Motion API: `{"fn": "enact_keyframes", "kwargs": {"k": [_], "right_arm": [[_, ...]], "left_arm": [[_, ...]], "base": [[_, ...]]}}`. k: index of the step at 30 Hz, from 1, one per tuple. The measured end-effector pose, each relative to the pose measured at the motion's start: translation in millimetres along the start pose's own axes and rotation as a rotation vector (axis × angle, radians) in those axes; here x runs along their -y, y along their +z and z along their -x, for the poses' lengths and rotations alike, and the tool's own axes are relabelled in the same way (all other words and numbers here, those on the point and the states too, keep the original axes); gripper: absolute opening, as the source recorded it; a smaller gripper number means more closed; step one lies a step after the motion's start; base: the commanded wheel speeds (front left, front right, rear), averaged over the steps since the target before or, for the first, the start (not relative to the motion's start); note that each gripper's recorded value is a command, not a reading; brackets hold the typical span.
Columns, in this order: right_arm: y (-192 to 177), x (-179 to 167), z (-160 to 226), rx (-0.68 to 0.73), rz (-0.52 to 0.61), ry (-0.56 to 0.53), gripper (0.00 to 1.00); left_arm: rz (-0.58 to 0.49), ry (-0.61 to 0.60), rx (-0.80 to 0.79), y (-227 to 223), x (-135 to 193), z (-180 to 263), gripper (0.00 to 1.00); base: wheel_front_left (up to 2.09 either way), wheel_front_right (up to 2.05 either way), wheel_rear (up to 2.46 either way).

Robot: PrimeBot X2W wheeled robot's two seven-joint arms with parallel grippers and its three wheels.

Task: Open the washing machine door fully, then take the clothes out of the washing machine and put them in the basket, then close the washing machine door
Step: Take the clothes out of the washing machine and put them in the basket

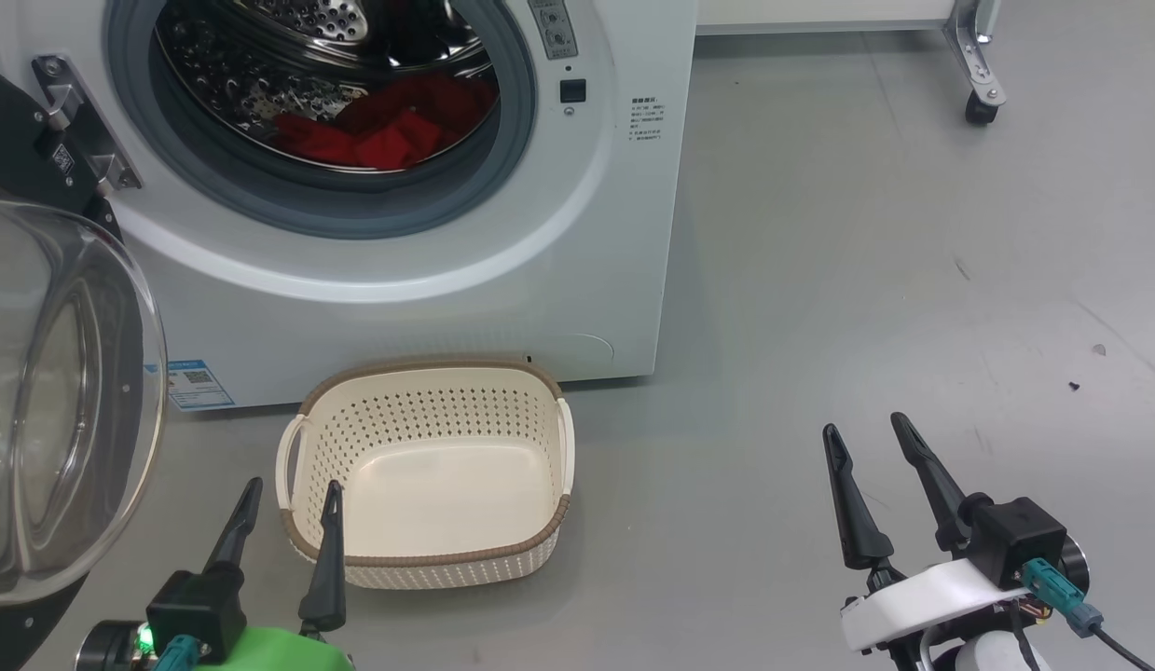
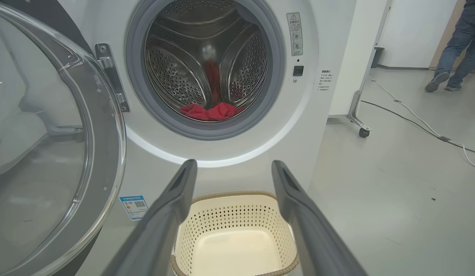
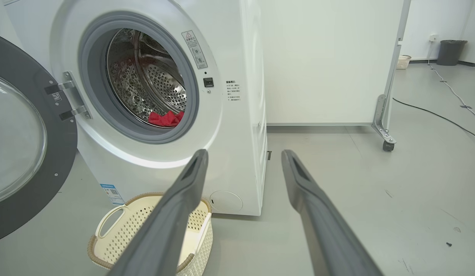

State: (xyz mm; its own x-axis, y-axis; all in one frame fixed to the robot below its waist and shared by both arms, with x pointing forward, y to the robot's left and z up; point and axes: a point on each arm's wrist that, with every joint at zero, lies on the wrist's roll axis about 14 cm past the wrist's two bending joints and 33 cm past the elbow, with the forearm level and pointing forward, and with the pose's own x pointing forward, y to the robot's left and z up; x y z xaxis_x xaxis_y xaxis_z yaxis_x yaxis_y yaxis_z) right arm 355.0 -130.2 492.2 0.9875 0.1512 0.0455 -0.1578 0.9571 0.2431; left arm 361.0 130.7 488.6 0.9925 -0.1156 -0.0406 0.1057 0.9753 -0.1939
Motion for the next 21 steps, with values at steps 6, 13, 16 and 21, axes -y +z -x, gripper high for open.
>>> {"fn": "enact_keyframes", "kwargs": {"k": [6,13,16,21], "right_arm": [[1.1,-0.8,0.3,0.004,0.003,0.003,1.0],[2.3,-2.3,0.5,0.007,0.003,0.007,1.0],[2.6,-3.3,0.4,0.008,0.003,0.01,1.0],[2.1,-4.3,0.6,0.007,0.003,0.014,1.0]], "left_arm": [[-0.001,-0.002,0.004,1.2,0.7,0.5,1.0],[-0.001,-0.003,0.007,2.6,1.3,1.8,1.0],[-0.003,-0.006,0.008,3.1,2.2,2.3,1.0],[-0.012,-0.004,0.011,4.3,1.4,2.7,1.0]], "base": [[0.84,-0.84,0.0],[1.1,-1.1,0.0],[1.15,-1.15,0.0],[1.01,-1.01,0.0]]}}
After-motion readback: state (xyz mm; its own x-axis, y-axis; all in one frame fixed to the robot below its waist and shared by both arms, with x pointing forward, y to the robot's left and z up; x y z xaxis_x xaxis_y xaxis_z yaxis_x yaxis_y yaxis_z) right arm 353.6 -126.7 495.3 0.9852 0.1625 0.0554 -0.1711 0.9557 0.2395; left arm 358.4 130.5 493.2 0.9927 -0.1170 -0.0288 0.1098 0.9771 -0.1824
